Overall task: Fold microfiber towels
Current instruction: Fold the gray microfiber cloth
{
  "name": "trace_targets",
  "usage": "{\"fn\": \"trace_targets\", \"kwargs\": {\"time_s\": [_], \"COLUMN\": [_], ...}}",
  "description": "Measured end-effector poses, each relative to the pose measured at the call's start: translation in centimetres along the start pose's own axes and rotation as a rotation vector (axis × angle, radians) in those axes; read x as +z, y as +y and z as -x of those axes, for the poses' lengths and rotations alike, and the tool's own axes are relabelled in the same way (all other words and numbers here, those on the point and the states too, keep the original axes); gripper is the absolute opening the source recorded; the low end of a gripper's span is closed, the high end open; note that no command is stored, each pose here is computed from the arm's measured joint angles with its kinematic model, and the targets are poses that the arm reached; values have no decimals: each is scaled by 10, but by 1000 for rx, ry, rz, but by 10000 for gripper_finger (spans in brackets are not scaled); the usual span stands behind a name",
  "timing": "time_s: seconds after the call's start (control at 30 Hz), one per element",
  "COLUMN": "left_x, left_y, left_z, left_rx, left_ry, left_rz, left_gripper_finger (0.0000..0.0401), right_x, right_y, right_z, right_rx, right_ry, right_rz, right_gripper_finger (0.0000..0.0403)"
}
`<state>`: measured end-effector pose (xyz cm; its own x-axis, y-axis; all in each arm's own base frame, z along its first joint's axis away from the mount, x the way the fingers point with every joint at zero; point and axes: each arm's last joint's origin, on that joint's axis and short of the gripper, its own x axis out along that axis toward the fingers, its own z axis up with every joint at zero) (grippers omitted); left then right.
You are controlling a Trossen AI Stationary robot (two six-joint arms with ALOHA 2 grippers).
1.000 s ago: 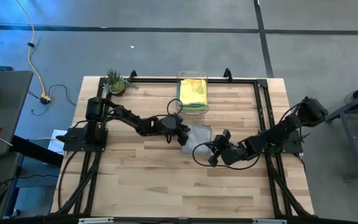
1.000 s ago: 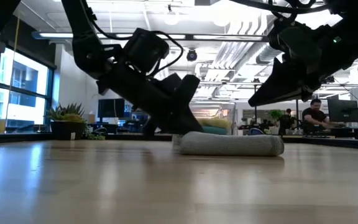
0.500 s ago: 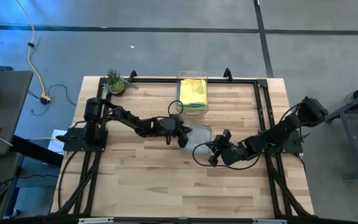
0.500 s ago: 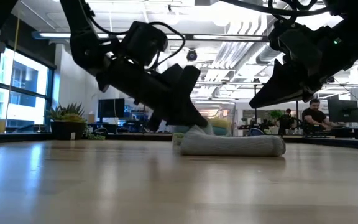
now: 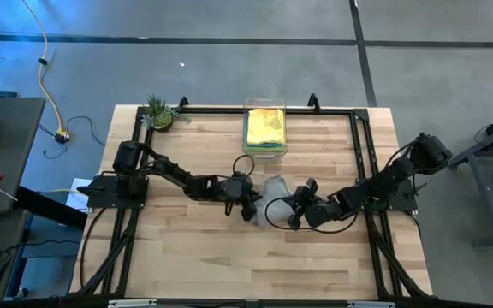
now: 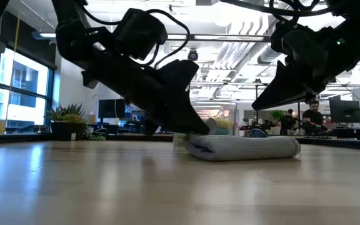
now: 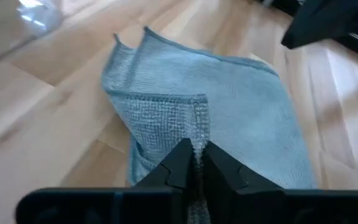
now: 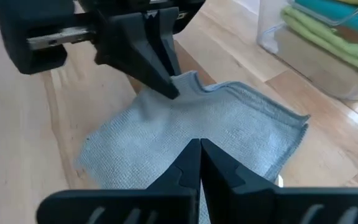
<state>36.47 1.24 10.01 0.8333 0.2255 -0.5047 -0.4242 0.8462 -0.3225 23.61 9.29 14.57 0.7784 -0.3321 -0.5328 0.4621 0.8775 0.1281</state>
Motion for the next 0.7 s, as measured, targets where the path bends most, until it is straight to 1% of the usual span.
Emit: {"fn": "trace_targets", "kwargs": {"time_s": [0.1, 0.2, 0.4, 0.6, 0.7], "left_x": [-2, -1, 18, 19, 18], "left_y": [-3, -3, 6, 24, 29], "left_z": [1, 3, 14, 16, 13], "left_rx": [-25, -13, 36, 101, 112], "left_ry": [14, 35, 33, 121, 124], "left_rz": [-4, -8, 4, 101, 115], "left_gripper_finger": [48, 82, 151, 201, 216], "right_x": [0, 0, -1, -2, -1], "right_y": [0, 0, 0, 0, -1], "right_z": [0, 0, 0, 0, 0], "right_rx": [10, 10, 8, 5, 5], "right_ry": [8, 9, 18, 21, 21], "right_rz": [6, 9, 18, 21, 21], "right_gripper_finger": [0, 0, 0, 0, 0]}}
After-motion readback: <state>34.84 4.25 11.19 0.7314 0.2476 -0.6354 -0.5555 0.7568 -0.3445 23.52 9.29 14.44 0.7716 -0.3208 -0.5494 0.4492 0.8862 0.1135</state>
